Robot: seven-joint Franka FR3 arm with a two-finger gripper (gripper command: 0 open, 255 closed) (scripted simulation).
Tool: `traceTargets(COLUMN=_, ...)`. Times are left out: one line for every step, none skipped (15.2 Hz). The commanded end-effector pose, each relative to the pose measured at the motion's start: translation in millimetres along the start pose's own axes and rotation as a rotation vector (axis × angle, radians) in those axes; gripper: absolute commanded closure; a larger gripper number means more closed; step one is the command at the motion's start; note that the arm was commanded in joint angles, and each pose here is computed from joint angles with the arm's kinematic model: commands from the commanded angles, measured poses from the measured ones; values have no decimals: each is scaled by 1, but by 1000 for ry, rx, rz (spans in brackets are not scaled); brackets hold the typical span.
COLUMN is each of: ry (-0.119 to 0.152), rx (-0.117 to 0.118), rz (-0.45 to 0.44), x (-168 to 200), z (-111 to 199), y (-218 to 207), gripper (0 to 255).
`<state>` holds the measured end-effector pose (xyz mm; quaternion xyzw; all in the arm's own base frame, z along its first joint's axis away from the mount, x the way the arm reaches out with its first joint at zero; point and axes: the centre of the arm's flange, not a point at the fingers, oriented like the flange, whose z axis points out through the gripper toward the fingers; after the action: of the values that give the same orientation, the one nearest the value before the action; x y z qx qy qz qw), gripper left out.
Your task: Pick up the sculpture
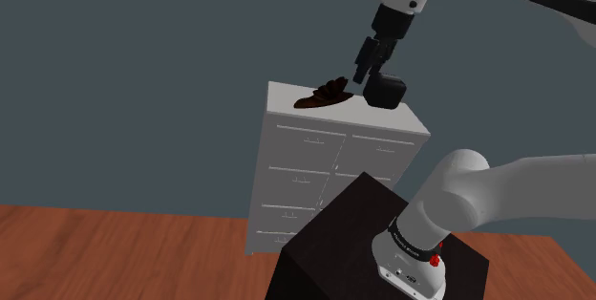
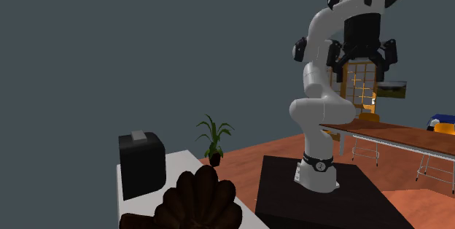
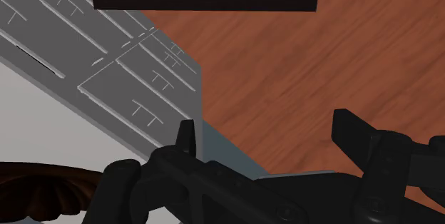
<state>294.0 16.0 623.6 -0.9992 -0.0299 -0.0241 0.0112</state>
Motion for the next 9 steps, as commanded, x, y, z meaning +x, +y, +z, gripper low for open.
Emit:
traceTargets(ry=0, rx=0, rz=0, x=0, z=0, y=0, gripper=0)
traceTargets(ry=4, rx=-3, rz=-26, x=2, z=6, y=11, gripper=0)
traceTargets(ry=7, rx=-5, rz=-53, x=3, z=12, y=22, gripper=0)
traceTargets(ry=11, rx=-8, rz=-79, x=6, z=18, y=33, gripper=0)
traceTargets(ry=14, rx=-11, rz=-105, x=8, z=24, y=44, gripper=0)
traceTargets(ry=18, rx=-14, rz=-132, x=11, z=29, y=55, gripper=0)
traceTargets(ry=21, rx=-16, rz=-158, x=14, z=35, y=66, gripper=0)
traceTargets(ry=25, rx=-19, rz=-185, x=17, z=41, y=77, gripper=0)
traceTargets(ry=28, rx=-22, rz=-211, x=21, z=47, y=88, gripper=0)
